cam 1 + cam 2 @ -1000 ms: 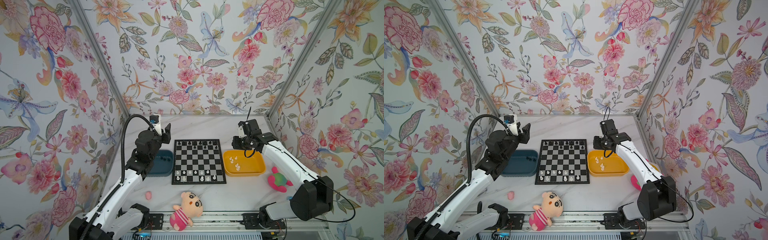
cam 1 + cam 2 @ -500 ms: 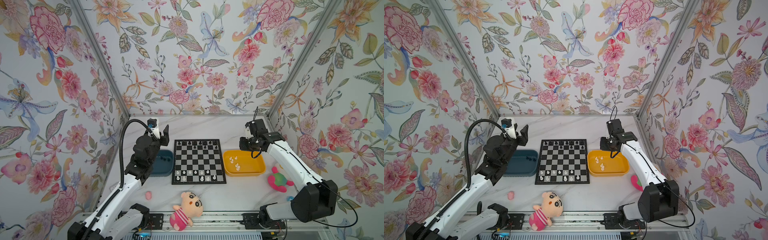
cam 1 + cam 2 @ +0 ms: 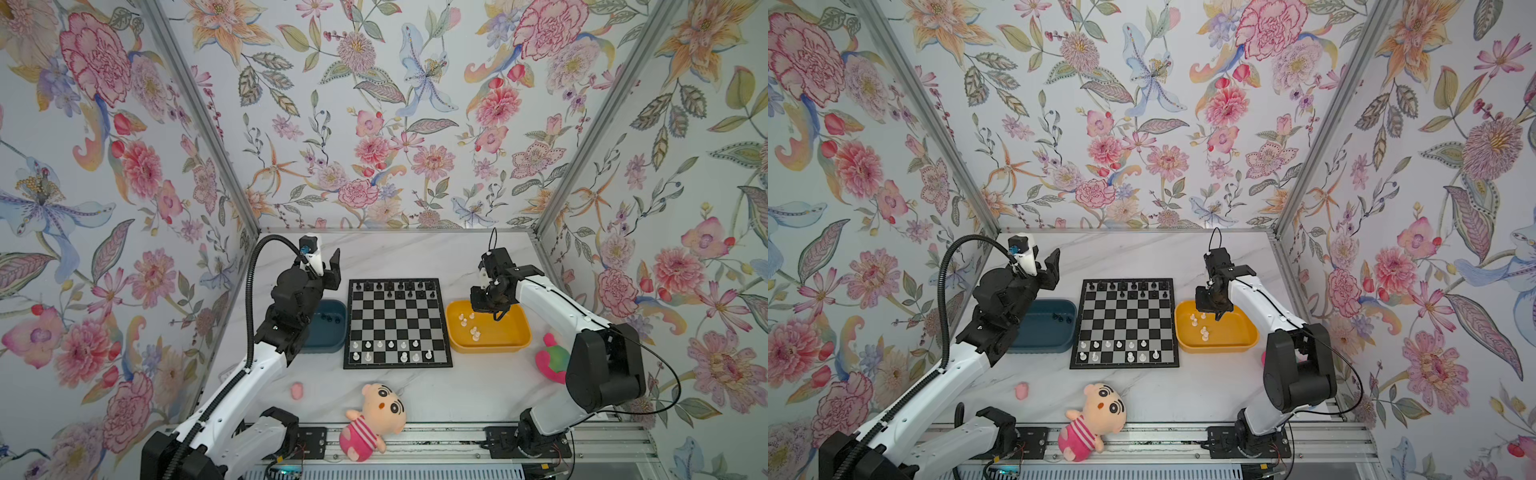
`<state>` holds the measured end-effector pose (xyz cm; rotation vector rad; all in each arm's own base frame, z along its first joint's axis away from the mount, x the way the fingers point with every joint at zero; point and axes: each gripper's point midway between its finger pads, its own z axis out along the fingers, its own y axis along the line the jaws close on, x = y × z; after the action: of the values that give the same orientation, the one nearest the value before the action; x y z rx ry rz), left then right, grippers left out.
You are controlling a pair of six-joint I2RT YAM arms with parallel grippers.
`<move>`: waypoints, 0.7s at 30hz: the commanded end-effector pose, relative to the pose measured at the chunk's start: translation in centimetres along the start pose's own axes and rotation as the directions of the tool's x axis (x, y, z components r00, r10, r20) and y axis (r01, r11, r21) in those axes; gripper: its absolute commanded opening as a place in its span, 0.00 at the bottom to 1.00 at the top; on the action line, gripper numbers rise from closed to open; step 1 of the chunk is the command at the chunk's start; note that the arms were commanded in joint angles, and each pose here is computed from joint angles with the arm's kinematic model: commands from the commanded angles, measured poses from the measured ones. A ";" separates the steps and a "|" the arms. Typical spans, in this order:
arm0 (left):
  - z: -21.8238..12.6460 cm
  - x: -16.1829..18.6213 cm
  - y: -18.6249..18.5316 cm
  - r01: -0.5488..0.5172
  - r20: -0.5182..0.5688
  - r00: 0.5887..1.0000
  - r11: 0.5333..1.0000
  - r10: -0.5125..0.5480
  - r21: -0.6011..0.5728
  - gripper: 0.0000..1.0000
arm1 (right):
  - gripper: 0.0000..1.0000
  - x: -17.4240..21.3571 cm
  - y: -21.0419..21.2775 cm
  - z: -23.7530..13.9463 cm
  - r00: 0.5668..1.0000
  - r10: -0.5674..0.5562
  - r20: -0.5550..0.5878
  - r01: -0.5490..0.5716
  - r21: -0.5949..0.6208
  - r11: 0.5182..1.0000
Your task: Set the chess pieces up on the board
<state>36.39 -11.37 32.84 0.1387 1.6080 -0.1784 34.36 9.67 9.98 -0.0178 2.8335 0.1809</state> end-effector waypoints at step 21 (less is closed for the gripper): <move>0.5 -0.5 -0.4 0.002 0.017 1.000 1.000 -0.002 0.017 0.60 | 0.19 0.4 -1.7 5.8 0.997 0.031 -0.072 -0.027 0.052 0.998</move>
<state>36.82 -11.55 32.18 0.1425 1.6242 -0.1748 35.50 9.17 4.76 0.0111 2.9082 0.1421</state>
